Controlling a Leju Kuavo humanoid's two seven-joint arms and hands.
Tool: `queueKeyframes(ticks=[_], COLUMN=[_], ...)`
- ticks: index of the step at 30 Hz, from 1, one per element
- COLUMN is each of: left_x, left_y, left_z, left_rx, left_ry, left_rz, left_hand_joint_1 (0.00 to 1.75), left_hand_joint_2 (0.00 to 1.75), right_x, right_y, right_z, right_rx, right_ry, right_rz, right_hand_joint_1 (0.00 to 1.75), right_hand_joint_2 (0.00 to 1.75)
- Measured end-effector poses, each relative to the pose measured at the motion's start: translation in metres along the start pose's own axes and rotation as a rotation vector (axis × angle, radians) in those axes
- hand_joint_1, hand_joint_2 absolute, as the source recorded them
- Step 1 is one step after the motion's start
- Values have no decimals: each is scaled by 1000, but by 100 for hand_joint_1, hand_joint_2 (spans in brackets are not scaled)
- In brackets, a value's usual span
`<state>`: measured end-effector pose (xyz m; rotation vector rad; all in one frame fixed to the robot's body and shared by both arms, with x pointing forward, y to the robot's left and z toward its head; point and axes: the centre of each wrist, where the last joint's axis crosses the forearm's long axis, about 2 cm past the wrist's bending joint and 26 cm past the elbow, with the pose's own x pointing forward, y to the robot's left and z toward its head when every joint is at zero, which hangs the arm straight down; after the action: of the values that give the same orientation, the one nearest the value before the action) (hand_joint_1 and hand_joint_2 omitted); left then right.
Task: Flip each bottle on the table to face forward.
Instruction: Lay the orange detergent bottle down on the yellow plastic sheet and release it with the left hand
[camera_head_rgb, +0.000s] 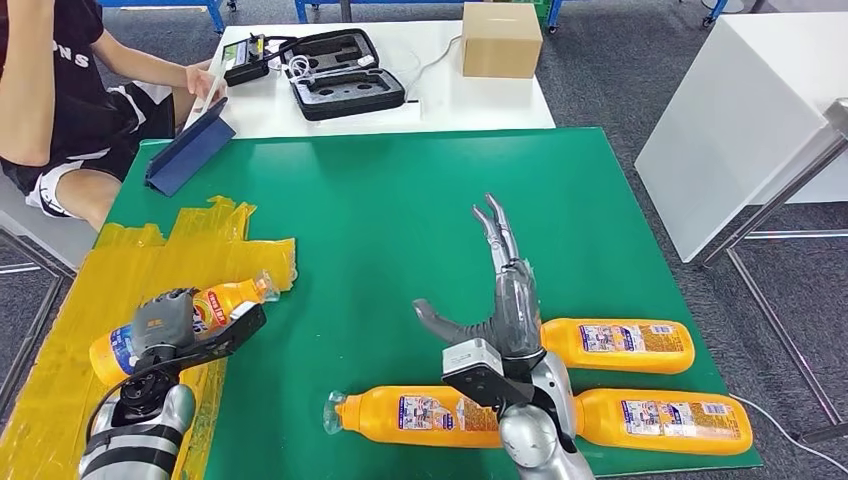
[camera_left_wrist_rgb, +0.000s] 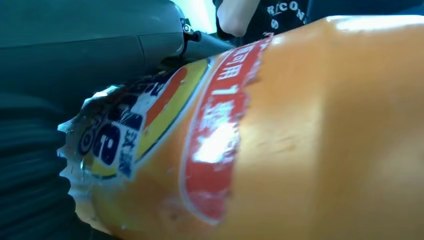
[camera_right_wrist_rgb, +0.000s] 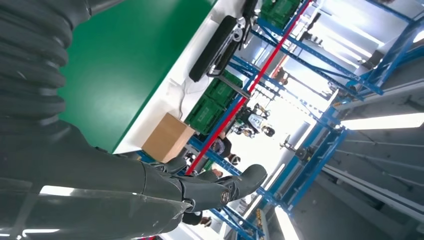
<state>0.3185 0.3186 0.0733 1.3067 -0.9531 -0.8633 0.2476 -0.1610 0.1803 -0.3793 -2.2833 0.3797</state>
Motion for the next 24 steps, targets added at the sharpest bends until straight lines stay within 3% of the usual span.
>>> queueKeyframes(ticks=[9,20,24], left_x=[1,-1,0], left_y=[-11,-17,-17], left_z=[-9,0,11], left_rx=[-17,43,69], left_ry=[-19,-51,-94], left_rz=[82,184,307], left_hand_joint_1=[0,0,0], left_hand_joint_2=[175,175,175], right_x=[-2,-6,-7], right_y=[1,5,6], right_z=[-3,0,1], right_rx=[11,36,46], right_ry=[2,21,25], right_rz=[3,7,18], right_hand_joint_1=[0,0,0], right_hand_joint_2=[175,175,175])
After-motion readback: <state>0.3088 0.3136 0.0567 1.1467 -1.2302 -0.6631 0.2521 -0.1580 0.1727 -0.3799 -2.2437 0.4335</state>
